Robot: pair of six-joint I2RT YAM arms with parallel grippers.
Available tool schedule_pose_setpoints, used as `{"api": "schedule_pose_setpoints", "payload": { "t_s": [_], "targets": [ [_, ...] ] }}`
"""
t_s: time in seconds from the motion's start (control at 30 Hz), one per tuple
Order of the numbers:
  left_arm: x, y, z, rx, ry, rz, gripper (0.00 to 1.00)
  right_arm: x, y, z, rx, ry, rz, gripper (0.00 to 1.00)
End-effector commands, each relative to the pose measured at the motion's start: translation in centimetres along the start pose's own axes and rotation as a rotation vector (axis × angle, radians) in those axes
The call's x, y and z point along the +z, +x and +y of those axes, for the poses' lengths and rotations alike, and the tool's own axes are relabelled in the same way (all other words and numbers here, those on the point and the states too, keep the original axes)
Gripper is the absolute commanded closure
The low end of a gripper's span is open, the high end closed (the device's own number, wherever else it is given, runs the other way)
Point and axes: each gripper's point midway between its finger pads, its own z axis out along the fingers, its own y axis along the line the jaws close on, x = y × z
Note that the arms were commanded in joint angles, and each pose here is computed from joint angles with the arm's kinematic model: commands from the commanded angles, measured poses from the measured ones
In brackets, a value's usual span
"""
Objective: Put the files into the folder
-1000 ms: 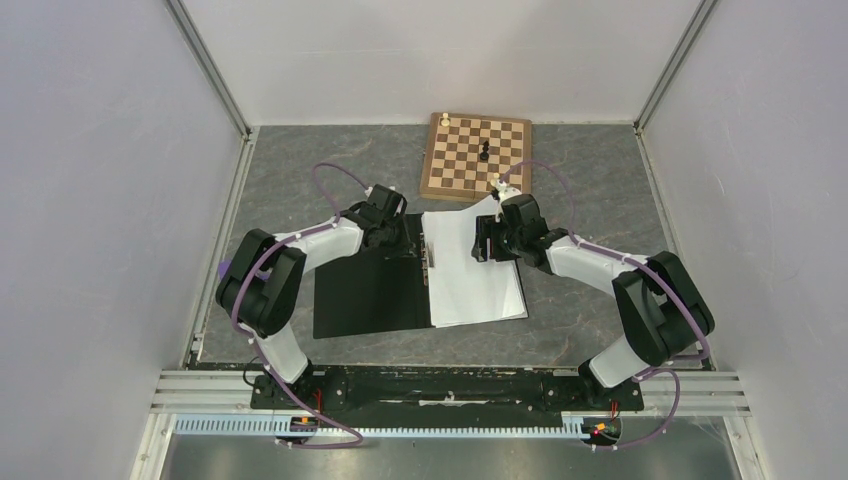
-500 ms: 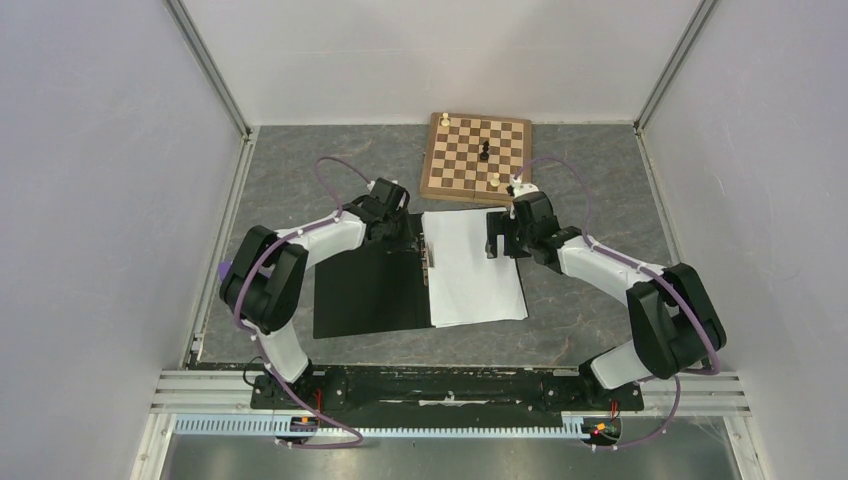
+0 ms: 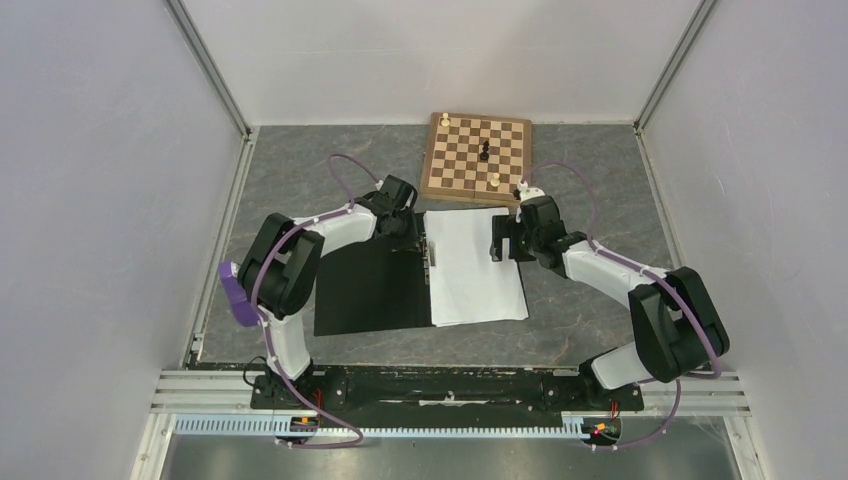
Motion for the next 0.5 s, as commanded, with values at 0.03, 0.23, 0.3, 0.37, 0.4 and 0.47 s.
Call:
{"api": "schedule_pose_setpoints", "payload": {
  "t_s": [0.03, 0.23, 0.3, 0.37, 0.4, 0.47],
  "targets": [
    [0.5, -0.1, -0.5, 0.052, -0.001, 0.005, 0.98, -0.1, -0.6, 0.2, 0.019, -0.03, -0.05, 0.1],
    [0.8, 0.2, -0.5, 0.056, -0.003, 0.014, 0.98, 0.1, 0.4, 0.7, 0.035, -0.068, -0.039, 0.1],
    [0.8, 0.2, -0.5, 0.057, -0.003, 0.014, 0.98, 0.3, 0.7, 0.8, 0.041, -0.078, -0.031, 0.1],
    [0.7, 0.2, -0.5, 0.057, -0.004, 0.014, 0.98, 0.4, 1.1, 0.9, 0.047, -0.087, -0.017, 0.1],
    [0.7, 0.2, -0.5, 0.056, -0.005, 0.014, 0.98, 0.5, 0.6, 1.2, 0.049, -0.102, -0.041, 0.1],
    [0.8, 0.2, -0.4, 0.057, -0.007, 0.014, 0.98, 0.6, 0.6, 1.3, 0.051, -0.103, -0.039, 0.1]
  ]
}}
